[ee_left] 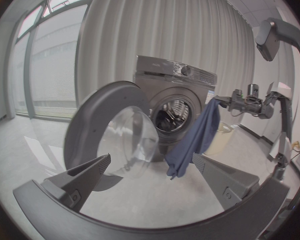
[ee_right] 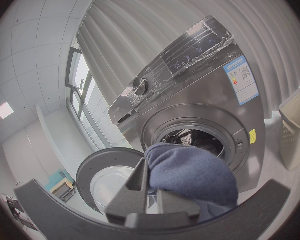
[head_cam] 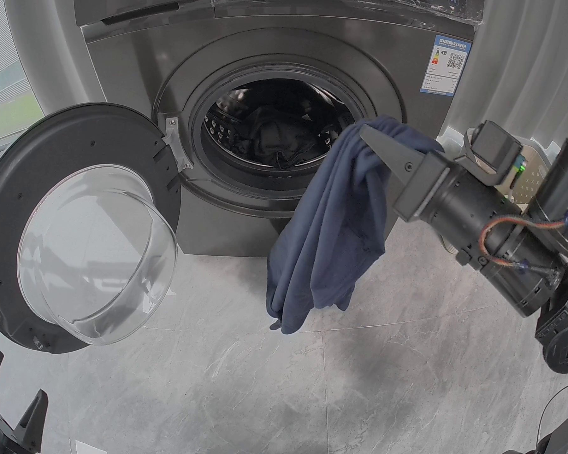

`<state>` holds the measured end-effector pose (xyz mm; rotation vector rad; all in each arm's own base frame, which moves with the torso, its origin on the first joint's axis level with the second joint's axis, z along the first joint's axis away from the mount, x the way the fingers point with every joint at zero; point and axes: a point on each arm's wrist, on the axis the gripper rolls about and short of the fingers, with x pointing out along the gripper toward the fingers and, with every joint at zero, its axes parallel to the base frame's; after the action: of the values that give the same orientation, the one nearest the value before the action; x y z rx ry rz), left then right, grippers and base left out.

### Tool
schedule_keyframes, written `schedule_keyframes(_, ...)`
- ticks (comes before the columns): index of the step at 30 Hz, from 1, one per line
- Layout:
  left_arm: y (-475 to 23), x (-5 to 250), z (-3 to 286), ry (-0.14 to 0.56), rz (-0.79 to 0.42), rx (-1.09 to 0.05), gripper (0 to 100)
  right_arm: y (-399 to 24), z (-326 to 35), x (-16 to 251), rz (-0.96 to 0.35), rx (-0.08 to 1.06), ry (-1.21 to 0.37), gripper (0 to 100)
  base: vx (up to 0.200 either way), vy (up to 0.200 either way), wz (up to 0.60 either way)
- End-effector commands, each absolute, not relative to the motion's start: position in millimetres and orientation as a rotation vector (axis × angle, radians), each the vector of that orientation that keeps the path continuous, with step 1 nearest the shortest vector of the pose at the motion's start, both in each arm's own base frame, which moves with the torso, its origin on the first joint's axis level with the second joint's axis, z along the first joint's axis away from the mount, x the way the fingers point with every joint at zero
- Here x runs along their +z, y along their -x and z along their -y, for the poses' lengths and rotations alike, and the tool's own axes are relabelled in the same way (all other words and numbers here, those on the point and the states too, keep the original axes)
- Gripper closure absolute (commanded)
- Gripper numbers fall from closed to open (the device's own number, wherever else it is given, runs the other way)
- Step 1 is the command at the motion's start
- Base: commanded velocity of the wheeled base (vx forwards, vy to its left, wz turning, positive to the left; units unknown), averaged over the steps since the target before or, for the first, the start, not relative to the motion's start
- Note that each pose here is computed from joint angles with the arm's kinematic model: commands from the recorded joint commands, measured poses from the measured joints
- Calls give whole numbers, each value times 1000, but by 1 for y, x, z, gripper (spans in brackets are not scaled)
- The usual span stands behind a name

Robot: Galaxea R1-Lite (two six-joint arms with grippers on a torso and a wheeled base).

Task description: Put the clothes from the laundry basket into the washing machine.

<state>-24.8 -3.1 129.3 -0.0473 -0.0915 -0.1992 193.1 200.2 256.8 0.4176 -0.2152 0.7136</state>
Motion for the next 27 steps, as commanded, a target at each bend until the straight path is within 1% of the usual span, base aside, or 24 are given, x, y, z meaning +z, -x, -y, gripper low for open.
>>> schedule_keyframes(1,-22,150,11,82,-145,-467,0,-212,-249,265,229,751,-504,100,0,0,0)
schedule_keyframes(3,-38,153,14,71,-171,-501,0,-216,-252,270,244,748,-511,100,0,0,0)
schedule_keyframes(4,-38,153,14,71,-171,-501,0,-216,-252,270,244,748,-511,100,0,0,0)
schedule_keyframes(5,-54,157,18,63,-182,-525,0,-222,-255,269,245,744,-507,100,0,0,0)
schedule_keyframes(6,-55,157,18,63,-185,-528,0,-222,-255,269,245,744,-507,100,0,0,0)
schedule_keyframes(7,-68,159,23,49,-195,-559,0,-227,-260,264,236,740,-498,100,0,0,0)
schedule_keyframes(12,-95,162,38,43,-206,-649,0,-234,-267,255,218,728,-484,100,0,0,0)
schedule_keyframes(15,-108,161,48,51,-230,-685,0,-236,-269,253,210,725,-484,100,0,0,0)
schedule_keyframes(17,-123,159,60,53,-257,-727,0,-240,-272,246,191,697,-484,100,0,0,0)
schedule_keyframes(19,-133,157,67,56,-283,-743,0,-242,-274,246,191,693,-485,100,0,0,0)
schedule_keyframes(24,-156,148,86,51,-323,-785,0,-244,-276,260,238,706,-515,100,0,0,0)
schedule_keyframes(27,-166,142,96,49,-325,-806,0,-246,-279,256,237,707,-512,100,0,0,0)
